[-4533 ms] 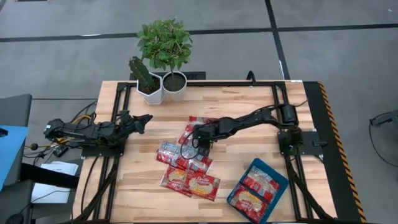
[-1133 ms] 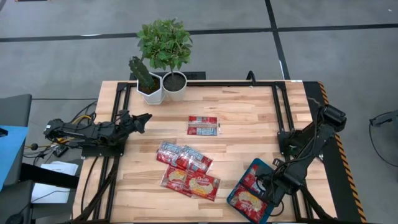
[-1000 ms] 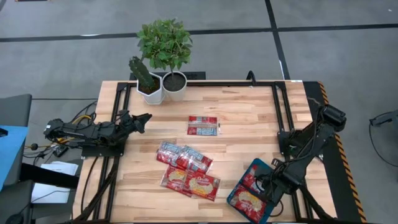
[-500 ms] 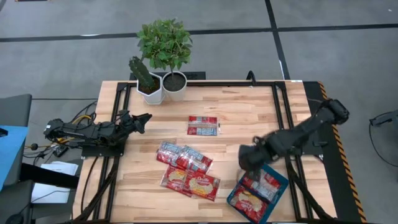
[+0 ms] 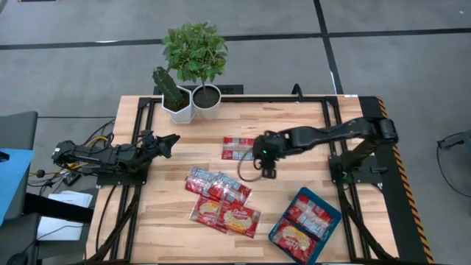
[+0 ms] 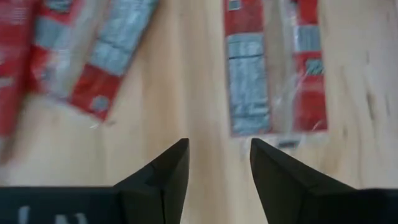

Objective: Sort popcorn bags into baskets
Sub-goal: Put the red popcorn bag into the blue bin

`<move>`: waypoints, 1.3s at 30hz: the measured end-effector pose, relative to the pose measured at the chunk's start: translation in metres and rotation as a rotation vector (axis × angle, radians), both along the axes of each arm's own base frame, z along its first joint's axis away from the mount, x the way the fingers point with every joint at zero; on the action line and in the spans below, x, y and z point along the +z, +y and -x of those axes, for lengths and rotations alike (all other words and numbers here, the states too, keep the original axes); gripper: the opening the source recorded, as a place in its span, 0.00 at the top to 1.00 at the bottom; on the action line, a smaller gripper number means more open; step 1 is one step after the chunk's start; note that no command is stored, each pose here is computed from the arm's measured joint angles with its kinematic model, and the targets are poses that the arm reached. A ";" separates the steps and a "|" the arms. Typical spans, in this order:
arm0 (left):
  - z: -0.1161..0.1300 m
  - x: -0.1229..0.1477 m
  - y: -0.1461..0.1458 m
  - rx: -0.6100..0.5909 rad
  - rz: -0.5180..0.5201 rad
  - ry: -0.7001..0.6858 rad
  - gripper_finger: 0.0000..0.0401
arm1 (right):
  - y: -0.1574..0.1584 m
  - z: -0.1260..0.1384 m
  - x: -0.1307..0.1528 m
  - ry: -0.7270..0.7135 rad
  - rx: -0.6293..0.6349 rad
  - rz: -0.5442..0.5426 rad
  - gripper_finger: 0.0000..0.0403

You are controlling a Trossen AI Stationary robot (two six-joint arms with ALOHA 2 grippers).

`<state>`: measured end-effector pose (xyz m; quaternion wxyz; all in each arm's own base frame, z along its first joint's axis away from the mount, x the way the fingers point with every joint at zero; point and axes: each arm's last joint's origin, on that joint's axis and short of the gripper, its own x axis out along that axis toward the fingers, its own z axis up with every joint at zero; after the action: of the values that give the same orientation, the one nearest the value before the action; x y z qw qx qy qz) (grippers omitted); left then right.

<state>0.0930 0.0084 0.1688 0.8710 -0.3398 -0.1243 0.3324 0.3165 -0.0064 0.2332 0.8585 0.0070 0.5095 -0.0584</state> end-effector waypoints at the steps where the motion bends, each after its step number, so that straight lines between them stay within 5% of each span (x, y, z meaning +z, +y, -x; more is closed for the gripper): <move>1: 0.000 0.000 0.000 0.000 0.000 0.000 0.54 | -0.006 -0.005 -0.005 -0.007 0.002 0.007 0.52; 16: -0.001 -0.001 0.000 0.000 -0.021 0.028 0.54 | -0.064 -0.068 -0.079 0.029 0.022 0.042 0.47; 24: -0.002 -0.002 0.000 -0.003 -0.017 0.043 0.54 | -0.079 -0.089 -0.094 0.082 0.009 0.027 0.50; 29: -0.003 -0.003 0.000 -0.003 -0.016 0.049 0.54 | -0.079 -0.090 -0.102 0.146 -0.013 0.053 0.62; 35: -0.003 -0.003 0.000 -0.001 -0.014 0.048 0.54 | -0.074 -0.089 -0.106 0.174 -0.035 0.028 0.94; 39: -0.003 -0.003 0.000 0.000 -0.014 0.049 0.54 | -0.071 -0.088 -0.098 0.151 -0.063 0.013 0.96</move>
<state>0.0956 0.0080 0.1658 0.8761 -0.3254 -0.1055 0.3398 0.4040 -0.0779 0.1355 0.8155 0.0132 0.5717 -0.0890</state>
